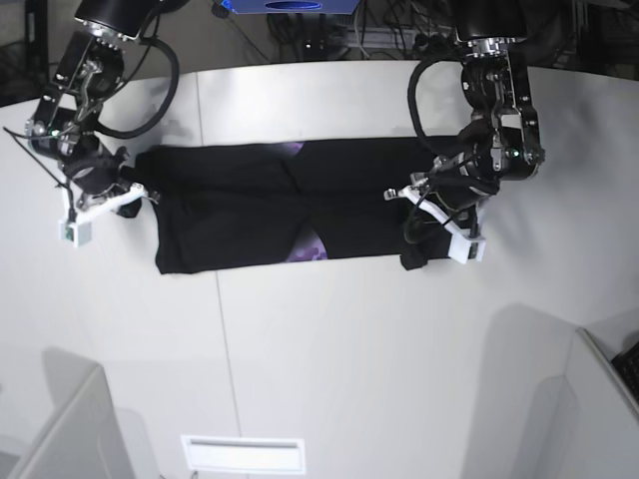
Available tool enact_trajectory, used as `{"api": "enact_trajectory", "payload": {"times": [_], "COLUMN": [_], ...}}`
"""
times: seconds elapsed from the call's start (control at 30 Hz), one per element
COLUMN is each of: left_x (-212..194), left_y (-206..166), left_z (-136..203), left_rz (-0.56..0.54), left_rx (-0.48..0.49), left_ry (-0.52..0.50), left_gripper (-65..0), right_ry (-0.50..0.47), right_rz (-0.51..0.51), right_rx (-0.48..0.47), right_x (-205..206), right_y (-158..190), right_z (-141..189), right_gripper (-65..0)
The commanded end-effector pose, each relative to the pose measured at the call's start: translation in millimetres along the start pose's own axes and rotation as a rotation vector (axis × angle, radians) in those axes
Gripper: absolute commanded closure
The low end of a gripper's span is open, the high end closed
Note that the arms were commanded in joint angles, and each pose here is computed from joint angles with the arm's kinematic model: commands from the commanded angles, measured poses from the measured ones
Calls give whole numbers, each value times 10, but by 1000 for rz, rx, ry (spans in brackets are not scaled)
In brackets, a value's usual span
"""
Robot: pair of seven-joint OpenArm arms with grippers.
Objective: Fold the T-shirt properly
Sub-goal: 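Move the left gripper inward and press the strip's middle flat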
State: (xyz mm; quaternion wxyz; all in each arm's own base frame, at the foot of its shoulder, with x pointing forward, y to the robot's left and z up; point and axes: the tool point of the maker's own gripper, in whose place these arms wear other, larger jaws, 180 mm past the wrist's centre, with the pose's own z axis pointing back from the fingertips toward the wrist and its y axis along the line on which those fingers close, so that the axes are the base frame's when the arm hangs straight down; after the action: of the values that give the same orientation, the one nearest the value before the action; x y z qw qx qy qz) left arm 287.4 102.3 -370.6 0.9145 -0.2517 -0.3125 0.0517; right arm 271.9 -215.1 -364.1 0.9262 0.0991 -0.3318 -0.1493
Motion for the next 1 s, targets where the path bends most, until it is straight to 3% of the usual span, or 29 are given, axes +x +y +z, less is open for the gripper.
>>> {"api": "enact_trajectory", "payload": {"times": [0.0, 0.47, 0.97], "left_x": [111, -10, -9], "left_y": [-27, -413, -461], "left_z": [21, -247, -341], "left_rz": [-9, -8, 16], "left_rx": [-7, -100, -117], "left_ry": [-37, 17, 31], "left_gripper": [0, 0, 0], "right_ry": [-47, -46, -48], "right_rz": [16, 15, 17], "right_rx": [4, 1, 0], "right_x": [143, 142, 151], "right_y": [10, 1, -1], "right_z": [37, 35, 36], "right_gripper": [0, 0, 0]}}
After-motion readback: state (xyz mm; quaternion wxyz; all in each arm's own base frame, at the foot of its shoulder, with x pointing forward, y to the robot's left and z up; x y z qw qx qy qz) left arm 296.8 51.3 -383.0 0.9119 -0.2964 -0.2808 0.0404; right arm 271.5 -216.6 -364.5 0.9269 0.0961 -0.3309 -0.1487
